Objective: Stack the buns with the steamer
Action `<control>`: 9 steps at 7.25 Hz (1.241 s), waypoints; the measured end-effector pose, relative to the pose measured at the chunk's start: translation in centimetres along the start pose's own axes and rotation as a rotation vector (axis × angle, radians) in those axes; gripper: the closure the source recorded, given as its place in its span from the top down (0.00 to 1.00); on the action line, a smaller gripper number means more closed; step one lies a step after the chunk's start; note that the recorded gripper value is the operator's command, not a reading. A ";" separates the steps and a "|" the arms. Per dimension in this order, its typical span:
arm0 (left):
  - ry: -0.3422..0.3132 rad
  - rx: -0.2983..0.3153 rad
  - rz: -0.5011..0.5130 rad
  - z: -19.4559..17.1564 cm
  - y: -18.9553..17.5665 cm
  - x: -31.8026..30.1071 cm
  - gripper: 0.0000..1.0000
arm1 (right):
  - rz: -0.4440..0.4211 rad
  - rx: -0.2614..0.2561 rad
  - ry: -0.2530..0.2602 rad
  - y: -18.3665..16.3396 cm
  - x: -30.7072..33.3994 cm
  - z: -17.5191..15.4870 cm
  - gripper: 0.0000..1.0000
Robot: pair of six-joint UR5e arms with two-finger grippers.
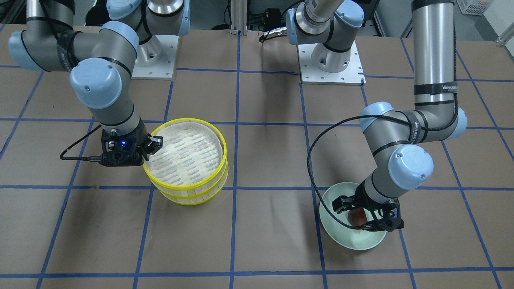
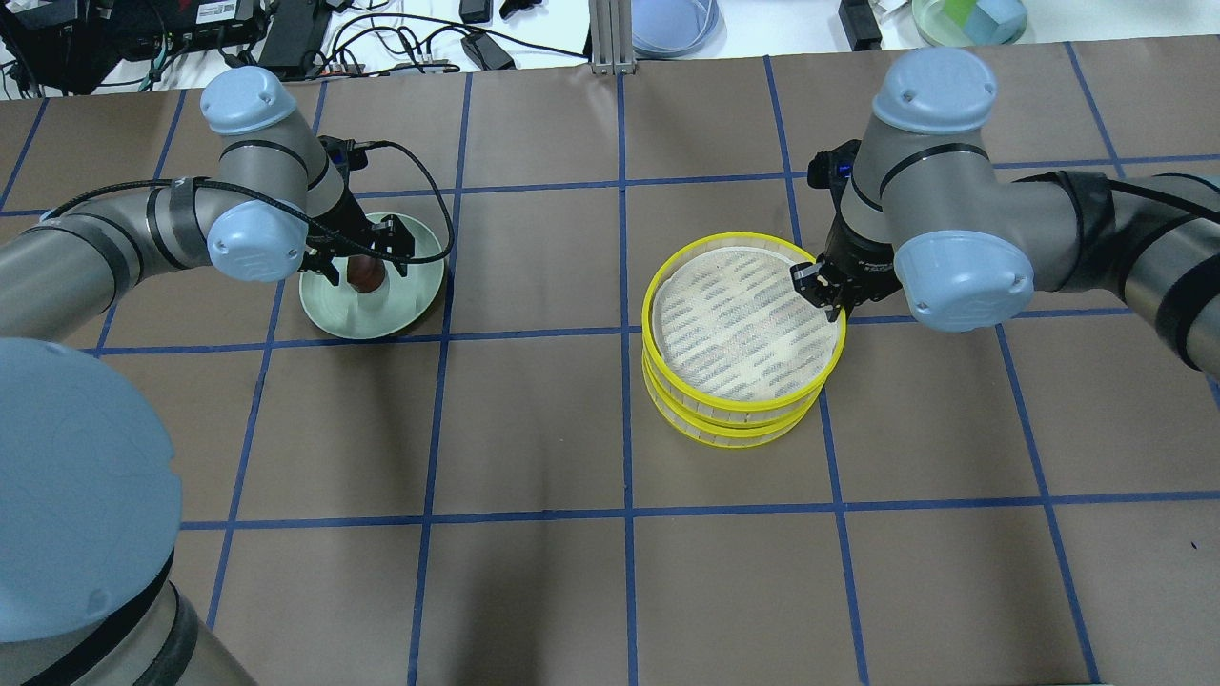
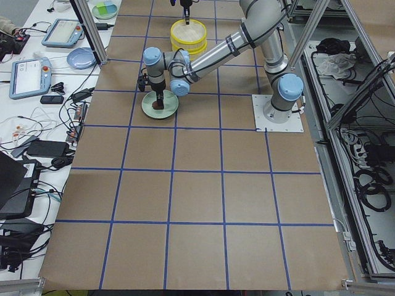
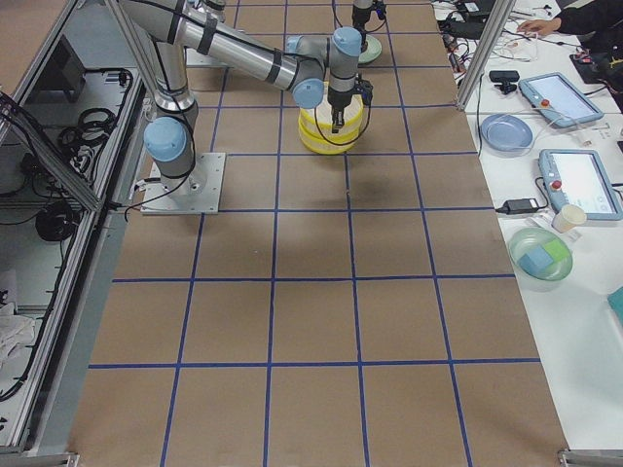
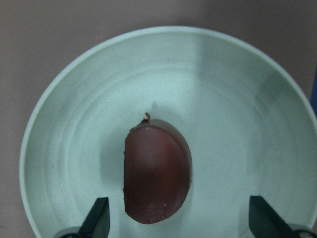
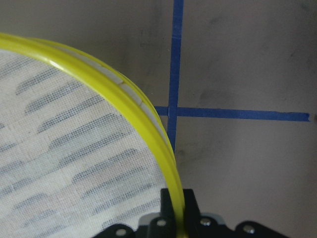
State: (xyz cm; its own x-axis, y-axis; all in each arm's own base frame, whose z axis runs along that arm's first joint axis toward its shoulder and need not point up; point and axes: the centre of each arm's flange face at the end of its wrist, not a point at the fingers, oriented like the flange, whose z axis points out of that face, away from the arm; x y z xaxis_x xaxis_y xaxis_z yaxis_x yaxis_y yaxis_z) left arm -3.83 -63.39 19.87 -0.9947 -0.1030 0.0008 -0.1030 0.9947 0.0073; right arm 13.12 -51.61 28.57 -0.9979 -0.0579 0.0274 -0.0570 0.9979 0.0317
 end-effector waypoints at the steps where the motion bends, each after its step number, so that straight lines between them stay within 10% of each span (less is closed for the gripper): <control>1: -0.002 0.013 0.003 0.0 -0.1 0.0 0.20 | 0.000 -0.003 0.003 -0.1 0.0 0.2 0.00; 6: -0.004 0.063 0.011 -2.3 -0.5 0.2 0.02 | 0.007 -0.028 0.002 -0.1 -0.2 1.0 0.00; 7: -0.008 0.081 0.014 -4.4 -0.7 0.7 0.03 | 0.005 -0.031 0.005 -0.1 -0.1 1.1 0.22; 8: -0.007 0.077 0.013 -7.1 -0.1 1.2 0.04 | 0.003 -0.032 0.009 -0.1 -0.1 1.1 0.92; 9: -0.004 0.070 0.013 -10.0 0.9 1.6 0.03 | 0.004 -0.033 0.009 -0.1 -0.1 1.2 1.00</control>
State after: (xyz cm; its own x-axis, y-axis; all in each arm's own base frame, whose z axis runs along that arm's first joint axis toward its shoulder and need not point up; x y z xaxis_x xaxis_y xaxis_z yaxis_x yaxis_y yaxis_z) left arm -5.48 -62.73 29.84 -0.9960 -0.0897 -0.0032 -0.0893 0.9940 -0.0630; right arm 13.20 -51.69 27.37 -0.9978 -0.0548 0.0366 -0.0523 0.9965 0.0648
